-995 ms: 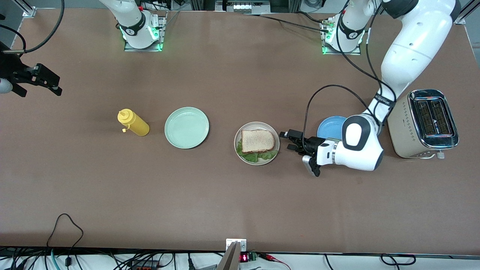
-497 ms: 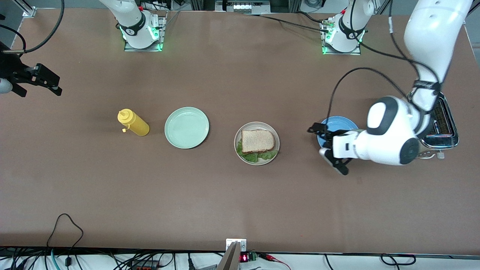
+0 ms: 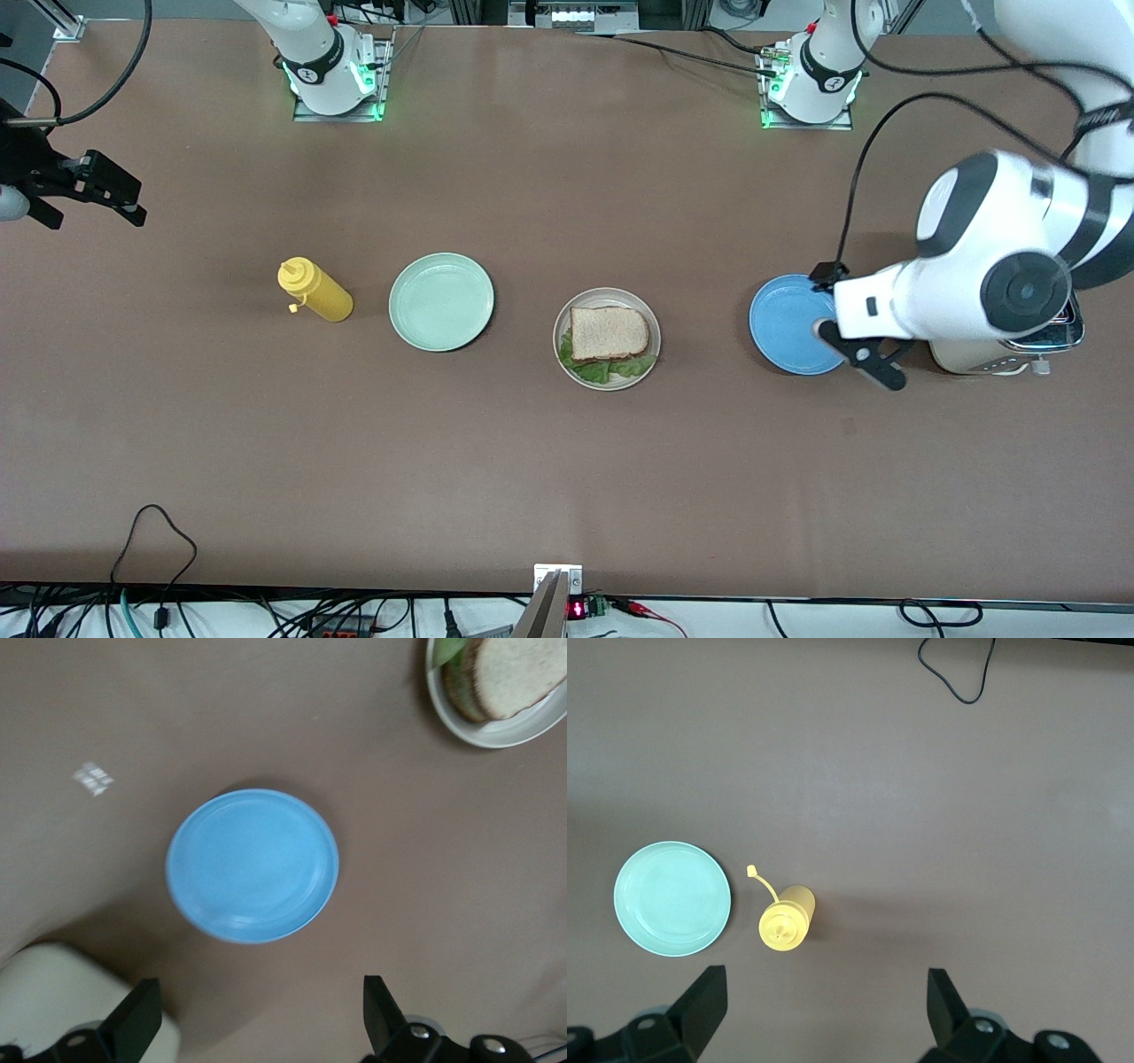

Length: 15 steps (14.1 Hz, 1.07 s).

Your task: Make sandwich in beige plate with both arms

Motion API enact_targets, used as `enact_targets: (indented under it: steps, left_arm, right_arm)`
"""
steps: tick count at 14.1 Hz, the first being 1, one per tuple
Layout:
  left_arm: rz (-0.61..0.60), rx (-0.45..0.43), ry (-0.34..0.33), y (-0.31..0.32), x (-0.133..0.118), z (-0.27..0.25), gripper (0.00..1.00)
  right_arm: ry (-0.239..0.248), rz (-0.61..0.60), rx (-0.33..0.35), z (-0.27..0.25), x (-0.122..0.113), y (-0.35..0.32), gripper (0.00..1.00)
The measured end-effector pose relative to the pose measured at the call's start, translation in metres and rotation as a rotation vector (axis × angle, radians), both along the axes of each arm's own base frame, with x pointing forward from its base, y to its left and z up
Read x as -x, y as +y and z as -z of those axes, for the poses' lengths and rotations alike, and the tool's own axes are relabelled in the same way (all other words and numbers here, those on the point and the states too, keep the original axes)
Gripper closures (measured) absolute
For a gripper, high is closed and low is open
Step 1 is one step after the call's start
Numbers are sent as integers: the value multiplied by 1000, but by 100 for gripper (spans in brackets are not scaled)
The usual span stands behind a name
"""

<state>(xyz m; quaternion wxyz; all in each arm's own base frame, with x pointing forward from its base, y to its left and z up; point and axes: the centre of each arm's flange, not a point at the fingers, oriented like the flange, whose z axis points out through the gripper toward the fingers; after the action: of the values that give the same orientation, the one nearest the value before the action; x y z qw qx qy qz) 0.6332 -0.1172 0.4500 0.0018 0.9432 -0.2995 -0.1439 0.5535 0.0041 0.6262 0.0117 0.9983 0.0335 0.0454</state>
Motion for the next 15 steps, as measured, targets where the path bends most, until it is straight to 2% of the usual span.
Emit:
enact_targets:
  steps: [2, 6, 10, 13, 15]
  left_arm:
    - [-23, -74, -47, 3, 11, -43, 0]
    - [-90, -118, -49, 19, 33, -125, 0]
    - [-320, -150, -145, 42, 43, -179, 0]
    - [-428, -63, -245, 39, 61, -196, 0]
    - [-503, 11, -287, 66, 74, -188, 0]
  right_arm:
    - [0, 0, 0, 0, 0, 0, 0]
    - [0, 1, 0, 0, 0, 0, 0]
    - [-1, 2, 0, 0, 0, -1, 0]
    - [-1, 2, 0, 0, 0, -1, 0]
    - [-1, 2, 0, 0, 0, -1, 0]
